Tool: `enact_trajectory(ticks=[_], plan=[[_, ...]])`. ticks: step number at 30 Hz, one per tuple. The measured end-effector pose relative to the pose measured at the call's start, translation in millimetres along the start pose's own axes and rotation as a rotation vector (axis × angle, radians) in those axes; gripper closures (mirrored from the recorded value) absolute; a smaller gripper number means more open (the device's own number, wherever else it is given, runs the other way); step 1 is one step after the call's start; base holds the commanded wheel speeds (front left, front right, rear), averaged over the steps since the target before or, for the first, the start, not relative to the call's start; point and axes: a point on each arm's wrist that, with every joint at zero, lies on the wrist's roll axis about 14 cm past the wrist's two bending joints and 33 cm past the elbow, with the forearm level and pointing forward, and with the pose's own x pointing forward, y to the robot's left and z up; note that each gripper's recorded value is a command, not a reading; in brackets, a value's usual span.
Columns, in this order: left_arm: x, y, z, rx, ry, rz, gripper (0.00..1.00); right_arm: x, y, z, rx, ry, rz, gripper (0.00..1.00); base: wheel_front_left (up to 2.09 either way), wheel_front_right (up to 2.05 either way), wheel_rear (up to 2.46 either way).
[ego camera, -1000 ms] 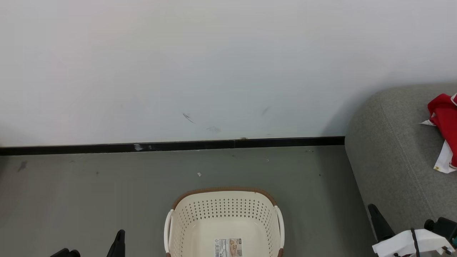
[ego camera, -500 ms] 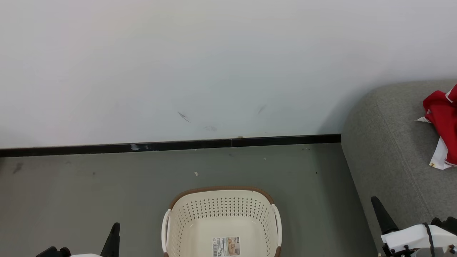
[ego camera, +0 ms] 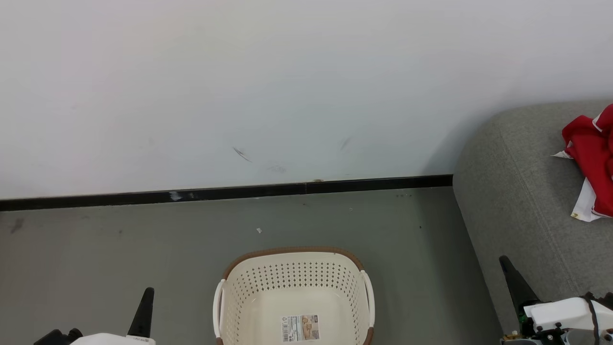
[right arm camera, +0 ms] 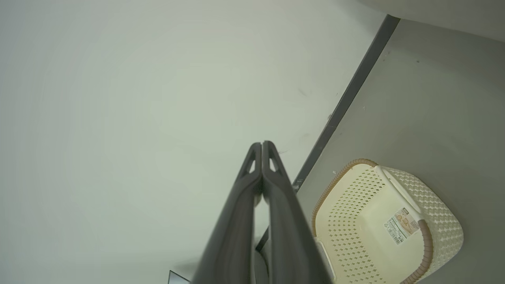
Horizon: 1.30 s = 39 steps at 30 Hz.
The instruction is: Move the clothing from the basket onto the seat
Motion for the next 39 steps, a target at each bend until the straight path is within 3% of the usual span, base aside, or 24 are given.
enact_trajectory(ticks=[24,39], plan=[[13.5,-24.1,13.5,-0.281,0.001,-0.113,1.00,1.6,13.3,17.7,0.345,-0.029,0.066,1.00,0.00,0.00,0.00],[13.5,-24.1,14.6,-0.288,-0.003,-0.113,1.00,1.7,15.1,18.1,0.349,-0.029,0.072,1.00,0.00,0.00,0.00]])
